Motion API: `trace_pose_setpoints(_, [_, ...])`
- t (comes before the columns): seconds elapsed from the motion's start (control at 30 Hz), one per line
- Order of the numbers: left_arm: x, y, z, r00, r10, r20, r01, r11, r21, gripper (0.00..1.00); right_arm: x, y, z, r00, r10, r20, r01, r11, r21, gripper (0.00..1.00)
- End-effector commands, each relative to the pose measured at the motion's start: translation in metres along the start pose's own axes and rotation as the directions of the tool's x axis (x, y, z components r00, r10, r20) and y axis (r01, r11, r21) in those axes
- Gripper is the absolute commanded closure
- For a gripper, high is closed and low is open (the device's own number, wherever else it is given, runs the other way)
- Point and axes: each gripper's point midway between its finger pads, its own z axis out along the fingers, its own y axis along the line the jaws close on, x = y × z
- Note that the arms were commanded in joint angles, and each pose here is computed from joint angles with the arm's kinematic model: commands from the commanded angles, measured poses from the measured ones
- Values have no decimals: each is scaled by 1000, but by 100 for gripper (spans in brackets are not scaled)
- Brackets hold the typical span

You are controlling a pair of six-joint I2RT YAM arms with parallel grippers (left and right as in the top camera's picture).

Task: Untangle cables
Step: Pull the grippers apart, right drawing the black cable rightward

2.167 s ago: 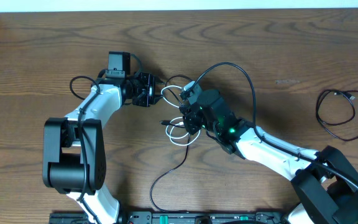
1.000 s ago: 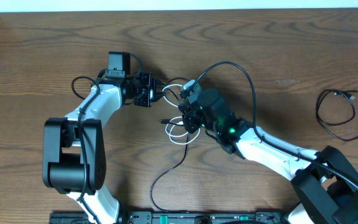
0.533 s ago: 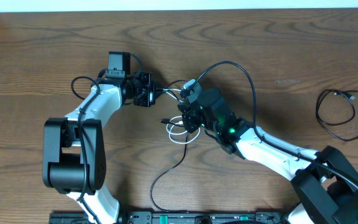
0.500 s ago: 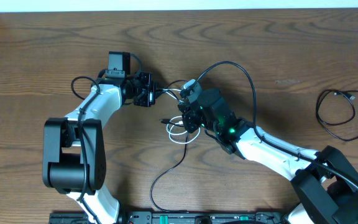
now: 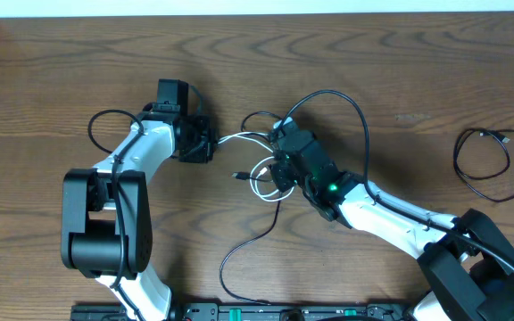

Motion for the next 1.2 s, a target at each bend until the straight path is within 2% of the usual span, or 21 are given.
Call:
trace_pose_setpoints(0.0, [-26, 16, 0, 990, -5, 143, 13, 998, -57, 93, 4, -25, 0, 1000, 23, 3, -23, 989, 149, 99])
trace_pose_setpoints(0.23, [-69, 39, -14, 925, 8, 379, 52, 988, -146, 93, 12, -66, -11, 991, 132, 39, -137, 915, 379, 99])
trace_pose_setpoints(0.57, [-106, 58, -31, 904, -99, 416, 181, 970, -162, 93, 24, -109, -29, 991, 131, 21, -120, 816, 566, 99])
trace_pose_setpoints(0.73, [-130, 74, -44, 883, -178, 434, 273, 947, -169, 93, 37, -142, -38, 983, 180, -20, -127, 764, 632, 99])
trace_pose_setpoints(0.93, [-130, 80, -46, 898, -266, 350, 339, 926, -164, 93, 57, -177, -45, 943, 333, -27, -234, 715, 659, 99])
trace_pose_setpoints(1.17, [-130, 80, -46, 899, -268, 347, 339, 926, -164, 93, 82, -192, -43, 855, 518, -11, -403, 679, 613, 99])
